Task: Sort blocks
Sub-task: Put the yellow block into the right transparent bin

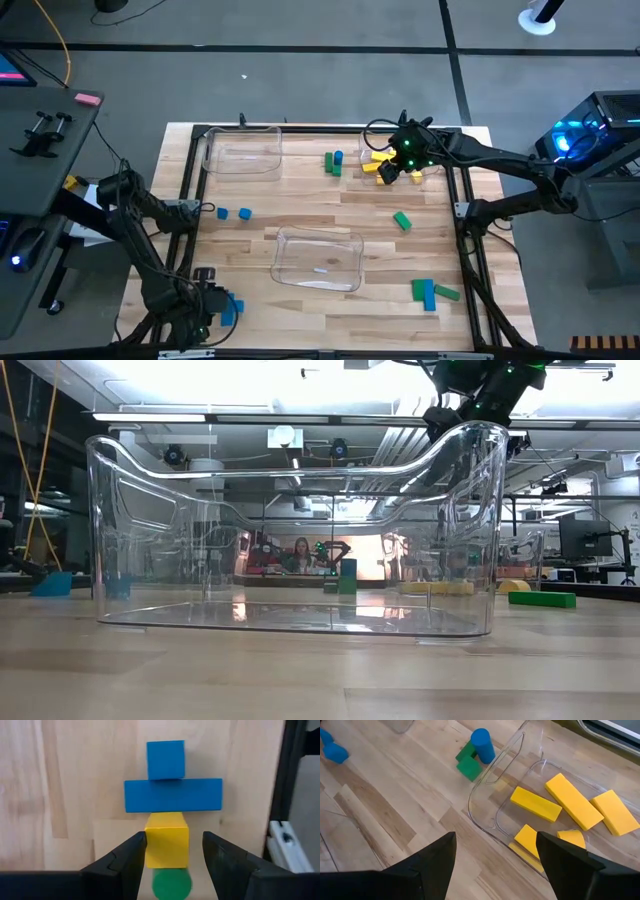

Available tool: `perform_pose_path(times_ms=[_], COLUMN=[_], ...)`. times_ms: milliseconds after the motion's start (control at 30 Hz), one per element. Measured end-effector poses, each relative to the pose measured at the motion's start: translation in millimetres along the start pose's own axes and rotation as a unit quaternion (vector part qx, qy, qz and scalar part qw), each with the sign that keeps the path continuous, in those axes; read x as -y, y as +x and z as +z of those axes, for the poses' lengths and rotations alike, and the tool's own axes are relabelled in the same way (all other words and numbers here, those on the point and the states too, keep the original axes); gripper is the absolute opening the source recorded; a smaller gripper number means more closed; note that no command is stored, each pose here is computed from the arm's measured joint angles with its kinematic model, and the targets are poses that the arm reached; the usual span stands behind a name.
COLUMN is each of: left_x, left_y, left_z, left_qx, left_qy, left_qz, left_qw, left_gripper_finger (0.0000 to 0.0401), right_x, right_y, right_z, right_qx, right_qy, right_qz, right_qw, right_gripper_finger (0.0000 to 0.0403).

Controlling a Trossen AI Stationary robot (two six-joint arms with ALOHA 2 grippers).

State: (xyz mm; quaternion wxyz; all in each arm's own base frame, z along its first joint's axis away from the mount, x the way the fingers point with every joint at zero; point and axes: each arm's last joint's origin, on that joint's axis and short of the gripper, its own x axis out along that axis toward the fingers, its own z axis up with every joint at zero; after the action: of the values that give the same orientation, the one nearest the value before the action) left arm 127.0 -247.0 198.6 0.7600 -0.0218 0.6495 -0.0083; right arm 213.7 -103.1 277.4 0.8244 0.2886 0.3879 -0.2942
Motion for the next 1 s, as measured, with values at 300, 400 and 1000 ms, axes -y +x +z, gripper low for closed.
perform_pose_path(times_ms=[300,400,1000], left_x=[-3,-3,-7], left_y=[4,4,18], left_z=[-3,-3,-2], left_qx=[-0.02,-0.021,-0.025], left_qy=[0.002,0.005,0.007], left_qz=[-0.003,-0.001,-0.019], left_qw=[1.0,1.0,0.999], left_gripper_finger=[0.0183,0.0183,0.0171], right_x=[0,0,0], right_y=[0,0,0], right_z=[0,0,0], right_qx=[0.0,0.0,0.0], right_qy=[0.0,-0.001,-0.004], right_qz=[0.0,0.0,0.0], right_qw=[1.0,1.0,1.0], right_gripper_finger=[0.0272,0.0272,0.0272])
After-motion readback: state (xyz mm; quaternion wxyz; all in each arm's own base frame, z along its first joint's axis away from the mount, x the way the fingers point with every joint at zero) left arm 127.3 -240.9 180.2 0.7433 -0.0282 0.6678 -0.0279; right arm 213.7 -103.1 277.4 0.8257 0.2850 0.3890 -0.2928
